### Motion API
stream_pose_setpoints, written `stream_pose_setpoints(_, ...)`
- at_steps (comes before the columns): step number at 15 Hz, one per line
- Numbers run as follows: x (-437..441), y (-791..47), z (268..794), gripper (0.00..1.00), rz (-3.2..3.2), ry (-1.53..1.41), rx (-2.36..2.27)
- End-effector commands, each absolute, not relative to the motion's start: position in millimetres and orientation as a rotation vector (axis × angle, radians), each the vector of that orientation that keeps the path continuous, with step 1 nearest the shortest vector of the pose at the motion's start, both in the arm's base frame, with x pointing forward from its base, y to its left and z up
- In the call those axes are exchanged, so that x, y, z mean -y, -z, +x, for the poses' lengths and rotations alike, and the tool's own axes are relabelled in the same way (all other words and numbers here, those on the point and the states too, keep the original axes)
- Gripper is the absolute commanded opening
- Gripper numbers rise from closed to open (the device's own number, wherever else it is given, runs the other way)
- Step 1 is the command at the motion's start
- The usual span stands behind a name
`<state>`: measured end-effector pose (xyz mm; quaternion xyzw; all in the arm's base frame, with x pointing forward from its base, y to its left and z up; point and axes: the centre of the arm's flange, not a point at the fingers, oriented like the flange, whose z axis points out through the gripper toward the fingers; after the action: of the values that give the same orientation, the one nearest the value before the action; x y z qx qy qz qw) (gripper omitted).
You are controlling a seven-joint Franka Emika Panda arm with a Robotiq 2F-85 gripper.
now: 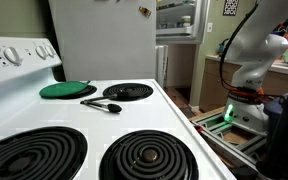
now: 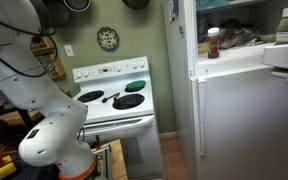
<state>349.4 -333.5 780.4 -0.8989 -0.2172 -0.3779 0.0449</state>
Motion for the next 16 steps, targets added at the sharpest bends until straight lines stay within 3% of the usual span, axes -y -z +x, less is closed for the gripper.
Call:
stream_pose_setpoints(1,351.3,-781.7,367.4,1.0,-2.8,1.216,0.548)
stream_pose_setpoints(9,353.8,-778.5,417.2,1.0,-2.667,1.392,0.484)
stream_pose_setpoints(16,353.8,-775.2,424.4,1.0,-2.586,1.369,0.52)
